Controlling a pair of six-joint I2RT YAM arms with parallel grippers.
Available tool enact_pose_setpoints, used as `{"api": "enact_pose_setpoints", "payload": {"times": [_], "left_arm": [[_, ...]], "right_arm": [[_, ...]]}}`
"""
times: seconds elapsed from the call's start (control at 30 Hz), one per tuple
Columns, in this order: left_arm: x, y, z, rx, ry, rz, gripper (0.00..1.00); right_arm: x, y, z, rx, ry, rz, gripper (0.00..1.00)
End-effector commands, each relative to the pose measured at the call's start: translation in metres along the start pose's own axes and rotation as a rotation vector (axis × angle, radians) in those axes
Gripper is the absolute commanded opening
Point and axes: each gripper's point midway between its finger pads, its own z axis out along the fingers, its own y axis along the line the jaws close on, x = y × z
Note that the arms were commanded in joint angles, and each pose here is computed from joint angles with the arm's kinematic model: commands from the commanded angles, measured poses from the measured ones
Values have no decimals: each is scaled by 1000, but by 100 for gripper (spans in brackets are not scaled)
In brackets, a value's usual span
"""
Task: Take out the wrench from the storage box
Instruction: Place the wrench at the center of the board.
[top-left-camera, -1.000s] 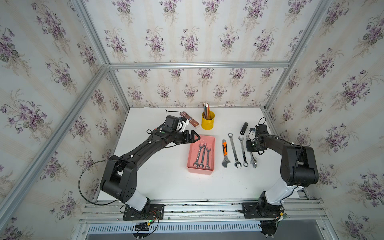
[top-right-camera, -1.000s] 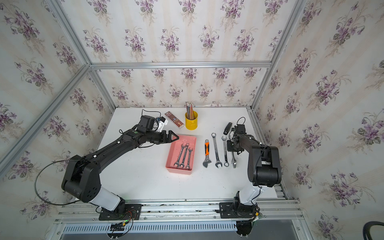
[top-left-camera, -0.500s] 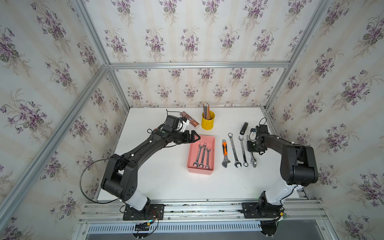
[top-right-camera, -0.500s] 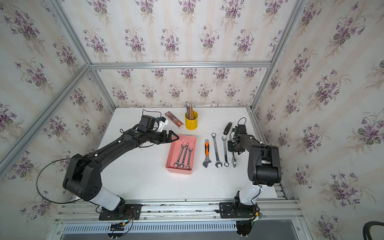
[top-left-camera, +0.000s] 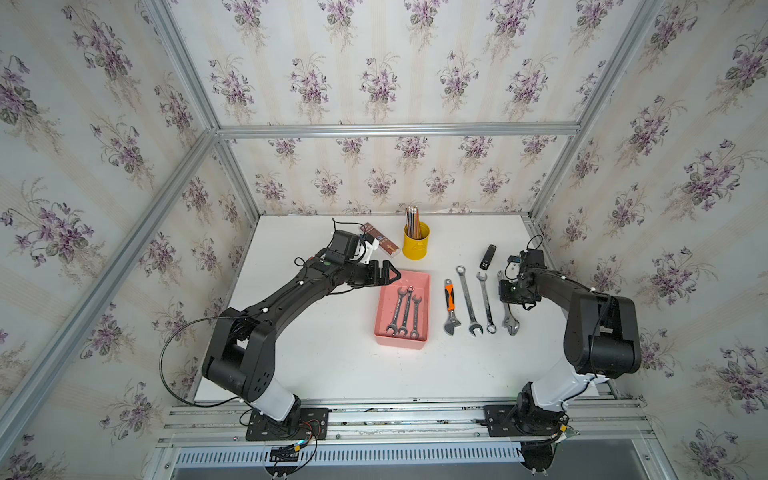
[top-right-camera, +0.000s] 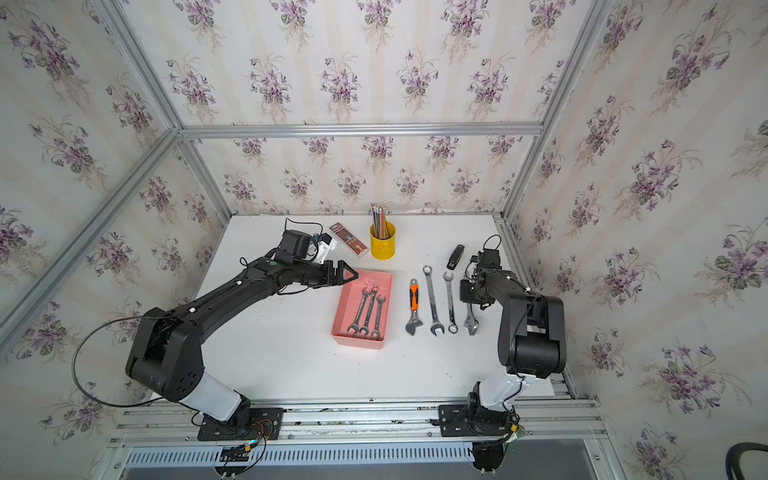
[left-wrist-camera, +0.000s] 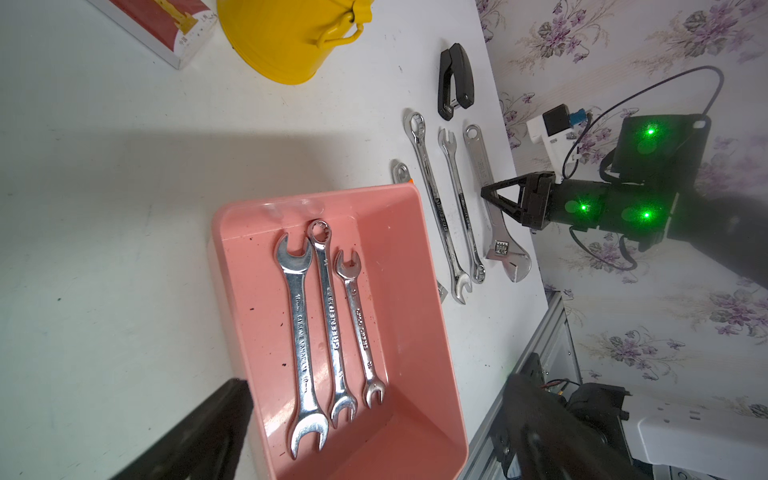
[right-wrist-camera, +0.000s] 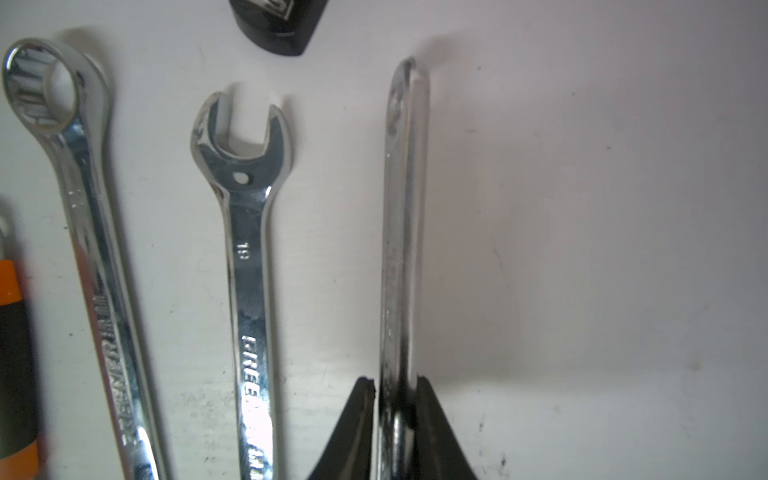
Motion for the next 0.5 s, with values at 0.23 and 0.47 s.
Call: {"api": "enact_pose_setpoints", "payload": {"times": [0.23, 0.47], "left_arm": [[1, -1, 1, 9, 8, 13, 99], [1, -1, 0, 7, 10, 12, 99]], "right_arm": [[2, -1, 1, -51, 10, 40, 18], [4, -5, 10, -36, 36, 38, 18]]}}
